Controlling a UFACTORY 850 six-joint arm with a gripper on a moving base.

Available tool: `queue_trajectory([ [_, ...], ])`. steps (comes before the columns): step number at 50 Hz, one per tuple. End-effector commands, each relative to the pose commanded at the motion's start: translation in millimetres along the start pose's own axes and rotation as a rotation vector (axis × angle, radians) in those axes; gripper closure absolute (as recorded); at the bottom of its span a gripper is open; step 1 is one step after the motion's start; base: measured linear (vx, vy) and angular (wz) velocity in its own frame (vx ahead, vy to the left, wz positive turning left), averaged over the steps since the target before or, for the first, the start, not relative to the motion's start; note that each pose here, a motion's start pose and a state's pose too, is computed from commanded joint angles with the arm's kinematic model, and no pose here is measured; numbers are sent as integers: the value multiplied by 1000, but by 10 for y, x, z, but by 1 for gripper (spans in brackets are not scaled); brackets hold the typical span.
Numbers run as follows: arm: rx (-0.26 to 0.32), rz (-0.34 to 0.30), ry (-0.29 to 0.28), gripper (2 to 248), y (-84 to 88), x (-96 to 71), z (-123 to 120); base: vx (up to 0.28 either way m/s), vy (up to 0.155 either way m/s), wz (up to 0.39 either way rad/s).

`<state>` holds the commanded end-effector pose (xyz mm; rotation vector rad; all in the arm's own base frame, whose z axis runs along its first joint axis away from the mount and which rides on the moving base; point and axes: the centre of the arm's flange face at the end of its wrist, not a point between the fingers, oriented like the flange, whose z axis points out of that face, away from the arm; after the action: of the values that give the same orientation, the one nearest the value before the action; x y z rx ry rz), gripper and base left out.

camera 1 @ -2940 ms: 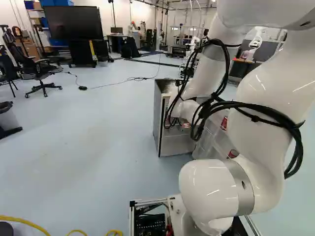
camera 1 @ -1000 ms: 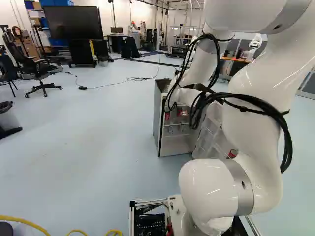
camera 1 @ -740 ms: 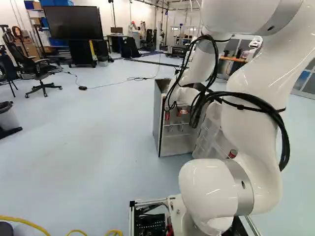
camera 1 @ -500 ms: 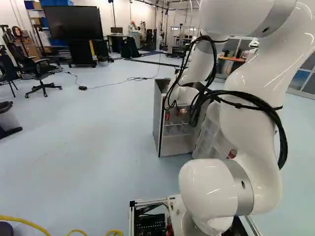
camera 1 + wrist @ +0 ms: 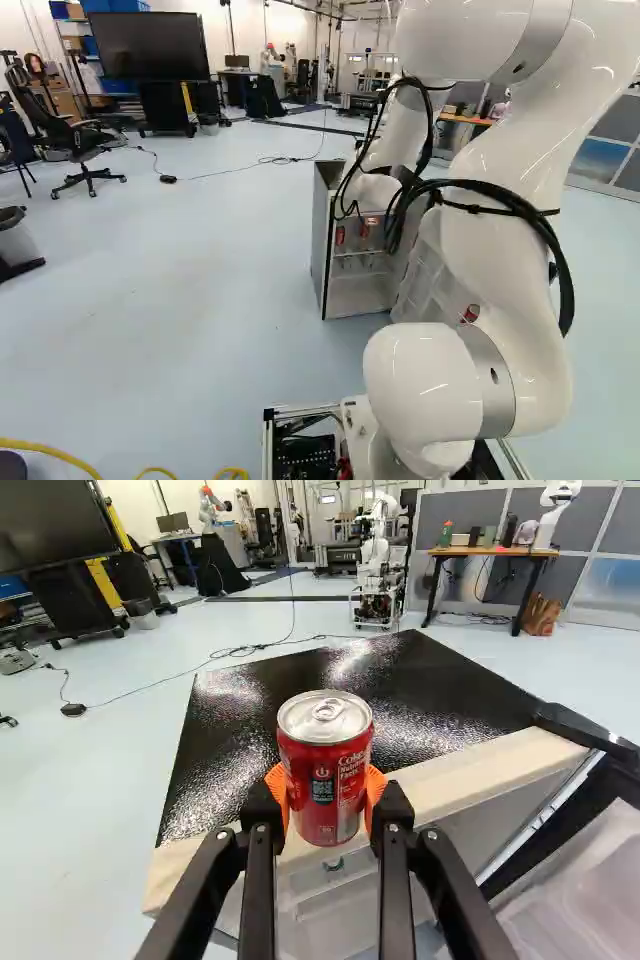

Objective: Grab a drink from the fridge

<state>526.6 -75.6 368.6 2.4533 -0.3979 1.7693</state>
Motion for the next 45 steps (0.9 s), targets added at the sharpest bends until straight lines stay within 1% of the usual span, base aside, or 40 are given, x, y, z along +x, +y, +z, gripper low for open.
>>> queue_trajectory([
  [27, -5, 3, 9, 155, -1, 22, 311, 0, 0, 0],
  [45, -5, 3, 11, 155, -3, 29, 352, 0, 0, 0],
])
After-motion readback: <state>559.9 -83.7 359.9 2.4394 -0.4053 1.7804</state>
